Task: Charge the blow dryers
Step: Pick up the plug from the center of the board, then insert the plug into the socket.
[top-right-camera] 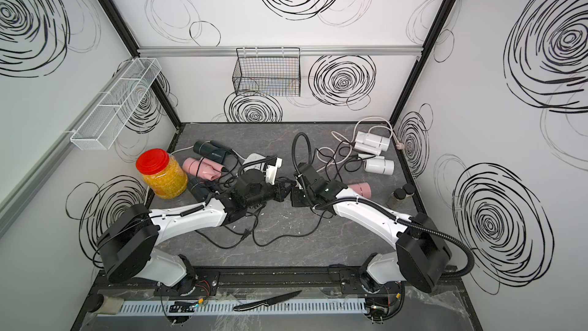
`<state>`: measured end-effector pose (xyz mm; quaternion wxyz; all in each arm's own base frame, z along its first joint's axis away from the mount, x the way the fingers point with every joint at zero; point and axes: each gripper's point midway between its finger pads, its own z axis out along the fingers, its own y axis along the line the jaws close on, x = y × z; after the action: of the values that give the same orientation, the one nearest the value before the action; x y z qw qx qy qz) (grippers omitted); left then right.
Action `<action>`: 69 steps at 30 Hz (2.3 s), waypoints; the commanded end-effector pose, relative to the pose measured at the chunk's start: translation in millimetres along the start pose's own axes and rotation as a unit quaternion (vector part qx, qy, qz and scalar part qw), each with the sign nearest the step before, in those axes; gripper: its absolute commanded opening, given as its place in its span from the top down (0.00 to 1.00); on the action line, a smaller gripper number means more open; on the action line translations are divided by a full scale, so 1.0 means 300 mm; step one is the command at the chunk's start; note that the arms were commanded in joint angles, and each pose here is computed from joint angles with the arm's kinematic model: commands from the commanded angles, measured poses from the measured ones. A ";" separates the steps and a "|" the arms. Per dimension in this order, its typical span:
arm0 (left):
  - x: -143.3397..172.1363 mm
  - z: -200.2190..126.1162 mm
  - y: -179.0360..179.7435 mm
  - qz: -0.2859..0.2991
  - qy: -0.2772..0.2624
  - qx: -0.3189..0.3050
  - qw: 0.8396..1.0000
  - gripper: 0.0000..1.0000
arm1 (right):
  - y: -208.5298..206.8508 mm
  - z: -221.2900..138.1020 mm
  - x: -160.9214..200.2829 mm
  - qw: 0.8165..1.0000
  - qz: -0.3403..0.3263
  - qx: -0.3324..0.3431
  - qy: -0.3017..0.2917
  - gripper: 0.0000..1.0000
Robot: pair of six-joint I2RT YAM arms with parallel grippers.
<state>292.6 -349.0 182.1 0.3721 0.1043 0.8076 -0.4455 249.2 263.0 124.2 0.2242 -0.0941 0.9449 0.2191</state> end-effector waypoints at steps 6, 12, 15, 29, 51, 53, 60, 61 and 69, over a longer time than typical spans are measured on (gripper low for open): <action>-0.051 0.003 -0.092 0.031 -0.017 0.019 0.999 0.89 | -0.023 -0.002 -0.034 1.000 0.012 0.017 -0.015 0.75; -0.031 0.017 -0.078 0.060 -0.007 -0.016 0.998 0.89 | -0.038 -0.015 -0.032 0.999 0.004 0.030 -0.010 0.66; -0.028 0.022 -0.079 0.068 -0.005 -0.021 0.997 0.89 | -0.038 -0.026 -0.034 0.999 -0.001 0.031 -0.010 0.66; -0.014 0.050 -0.105 0.058 0.006 -0.001 0.998 0.71 | -0.048 -0.032 -0.044 0.999 -0.015 0.046 -0.011 0.78; -0.128 -0.259 -0.030 -0.051 -0.066 0.033 0.996 0.41 | -0.141 0.090 -0.255 0.978 -0.087 0.044 -0.182 0.87; -0.133 -0.295 -0.008 -0.056 -0.076 0.025 0.995 0.32 | -0.152 0.115 -0.267 0.977 -0.090 0.050 -0.188 0.87; -0.111 -0.322 0.061 -0.053 -0.070 -0.009 0.996 0.01 | -0.169 0.171 -0.265 0.975 -0.088 0.053 -0.198 0.88; -0.109 -0.320 0.064 -0.053 -0.069 -0.010 0.996 0.01 | -0.174 0.174 -0.268 0.974 -0.087 0.057 -0.201 0.88; -0.094 -0.304 0.074 -0.055 -0.063 -0.009 0.996 0.01 | -0.200 0.219 -0.252 0.975 -0.091 0.067 -0.191 0.89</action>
<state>275.6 -258.5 216.0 0.3922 0.0251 0.7971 -0.4584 351.9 246.9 82.8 0.4101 -0.1215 0.8910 0.1520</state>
